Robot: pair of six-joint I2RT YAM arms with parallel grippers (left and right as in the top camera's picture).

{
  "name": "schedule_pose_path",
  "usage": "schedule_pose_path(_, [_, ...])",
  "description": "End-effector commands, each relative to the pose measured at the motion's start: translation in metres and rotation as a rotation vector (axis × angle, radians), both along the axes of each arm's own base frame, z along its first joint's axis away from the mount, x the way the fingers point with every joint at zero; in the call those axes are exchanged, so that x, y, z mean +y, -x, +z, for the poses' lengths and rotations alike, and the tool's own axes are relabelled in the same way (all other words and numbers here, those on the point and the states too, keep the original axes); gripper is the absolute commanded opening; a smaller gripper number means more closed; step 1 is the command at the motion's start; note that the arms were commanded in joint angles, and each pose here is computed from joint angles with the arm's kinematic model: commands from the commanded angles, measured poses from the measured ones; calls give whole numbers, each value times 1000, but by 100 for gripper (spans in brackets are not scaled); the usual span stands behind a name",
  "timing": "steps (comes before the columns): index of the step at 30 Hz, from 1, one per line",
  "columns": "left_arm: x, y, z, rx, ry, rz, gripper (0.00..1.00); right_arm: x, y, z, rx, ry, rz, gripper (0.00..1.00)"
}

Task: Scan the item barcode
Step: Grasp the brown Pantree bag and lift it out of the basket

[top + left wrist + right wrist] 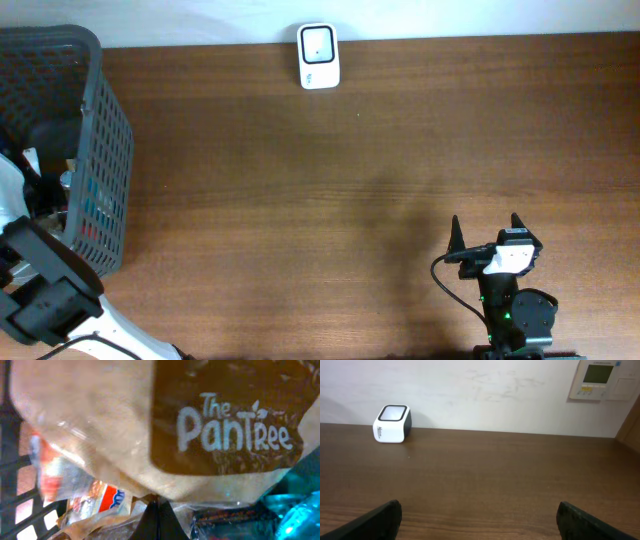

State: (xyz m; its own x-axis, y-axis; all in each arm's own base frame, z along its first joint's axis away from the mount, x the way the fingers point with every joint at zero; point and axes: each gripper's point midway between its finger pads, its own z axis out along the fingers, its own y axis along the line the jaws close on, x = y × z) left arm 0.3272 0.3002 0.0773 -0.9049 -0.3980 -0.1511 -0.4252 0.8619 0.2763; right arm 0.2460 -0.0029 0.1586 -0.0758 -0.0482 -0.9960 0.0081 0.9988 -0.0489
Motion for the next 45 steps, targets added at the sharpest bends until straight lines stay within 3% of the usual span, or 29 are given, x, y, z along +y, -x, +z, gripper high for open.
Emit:
schedule_pose_path(1, [10,-17,27,-91,-24,48,0,0,0,-3,5,0,-2,98])
schedule_pose_path(12, [28,-41,106,-234,-114,78,0,0,0,-3,5,0,-2,98])
schedule_pose_path(15, [29,-54,145,-356,-131,108,0,0,0,-3,5,0,-2,98])
schedule_pose_path(23, [-25,-79,290,-794,-69,-89,0,0,0,-3,5,0,-2,98])
schedule_pose_path(29, [-116,-69,383,-1089,100,-382,0,0,0,-3,5,0,-2,98])
schedule_pose_path(35, [-206,-44,432,-1236,377,-550,0,0,0,-3,5,0,-2,98])
schedule_pose_path(40, [-282,-45,425,-1172,604,-654,0,0,0,-3,5,0,-2,99])
schedule_pose_path(45, [-347,-53,398,-1052,748,-754,0,0,0,-3,5,0,-2,98])
